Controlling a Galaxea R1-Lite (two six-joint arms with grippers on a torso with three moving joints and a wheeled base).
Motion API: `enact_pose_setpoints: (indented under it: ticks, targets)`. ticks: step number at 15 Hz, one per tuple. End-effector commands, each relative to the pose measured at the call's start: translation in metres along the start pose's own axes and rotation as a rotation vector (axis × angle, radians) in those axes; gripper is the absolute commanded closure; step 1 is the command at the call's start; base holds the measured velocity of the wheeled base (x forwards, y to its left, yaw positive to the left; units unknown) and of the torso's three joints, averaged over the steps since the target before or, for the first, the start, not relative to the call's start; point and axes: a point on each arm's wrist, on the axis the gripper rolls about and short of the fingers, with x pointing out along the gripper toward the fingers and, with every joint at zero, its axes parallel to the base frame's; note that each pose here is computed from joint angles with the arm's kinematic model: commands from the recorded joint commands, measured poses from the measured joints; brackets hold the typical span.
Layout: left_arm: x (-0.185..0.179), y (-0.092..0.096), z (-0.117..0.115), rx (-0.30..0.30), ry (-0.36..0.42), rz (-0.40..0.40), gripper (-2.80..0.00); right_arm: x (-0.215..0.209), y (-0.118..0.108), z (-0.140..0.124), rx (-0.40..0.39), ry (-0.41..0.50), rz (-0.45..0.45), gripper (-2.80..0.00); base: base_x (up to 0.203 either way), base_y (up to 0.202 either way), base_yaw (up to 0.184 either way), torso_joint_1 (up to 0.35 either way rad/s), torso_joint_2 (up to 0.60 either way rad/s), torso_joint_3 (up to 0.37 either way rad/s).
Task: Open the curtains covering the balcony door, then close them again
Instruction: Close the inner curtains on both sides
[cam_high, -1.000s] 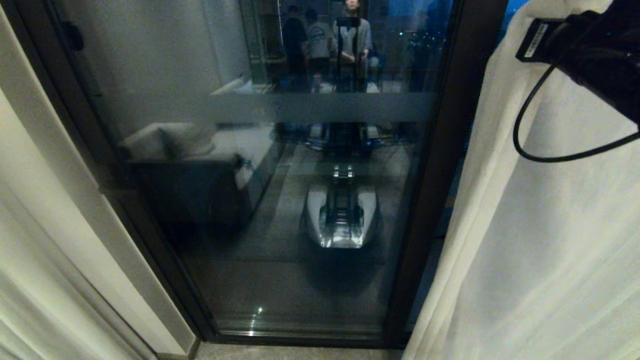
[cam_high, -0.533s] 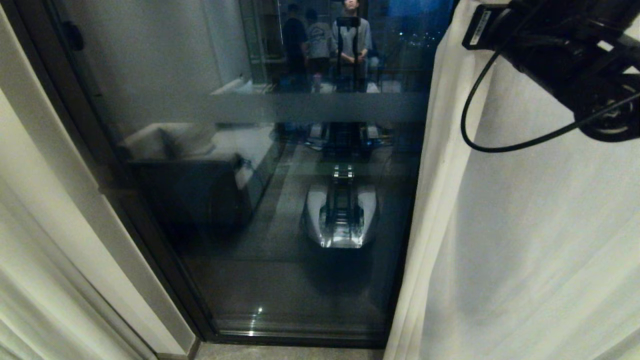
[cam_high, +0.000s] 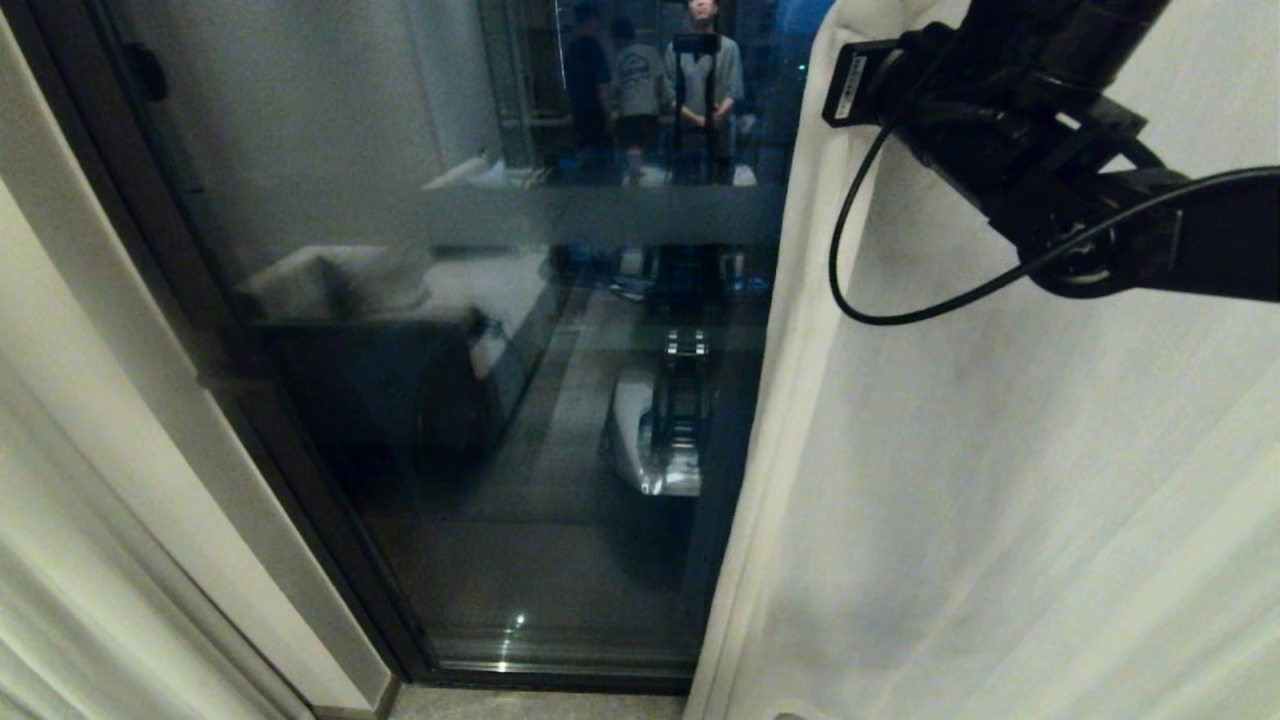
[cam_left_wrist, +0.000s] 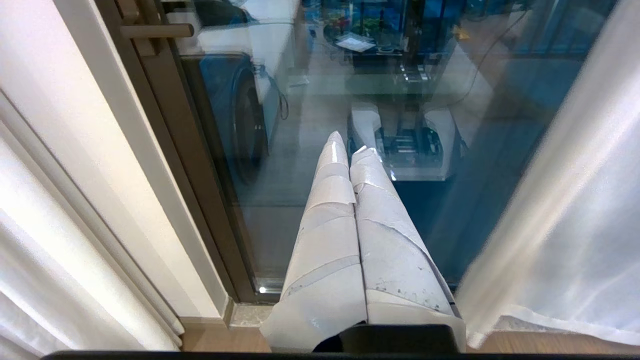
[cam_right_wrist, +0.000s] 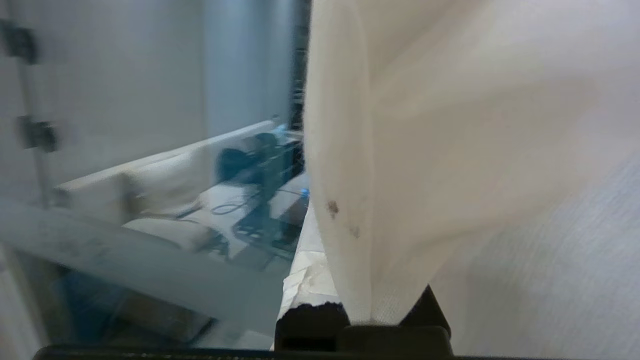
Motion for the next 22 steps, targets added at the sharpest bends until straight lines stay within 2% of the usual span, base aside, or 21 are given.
enact_pose_setpoints:
  ticks: [1, 11, 22]
  targets:
    - [0.0, 0.0, 0.0, 0.001, -0.001, 0.0, 0.0, 0.004, 0.012, -0.009, 0.007, 0.007, 0.023, 0.0, 0.0, 0.0, 0.0, 0.0, 0.0, 0.0]
    - [0.0, 0.0, 0.0, 0.0, -0.001, 0.0, 0.0, 0.012, 0.079, -0.024, 0.023, -0.011, 0.144, 0.0, 0.0, 0.0, 0.0, 0.0, 0.0, 0.0]
    - [0.0, 0.0, 0.0, 0.0, -0.001, 0.0, 0.0, 0.007, 0.111, -0.035, 0.042, 0.003, 0.208, 0.0, 0.0, 0.0, 0.0, 0.0, 0.0, 0.0]
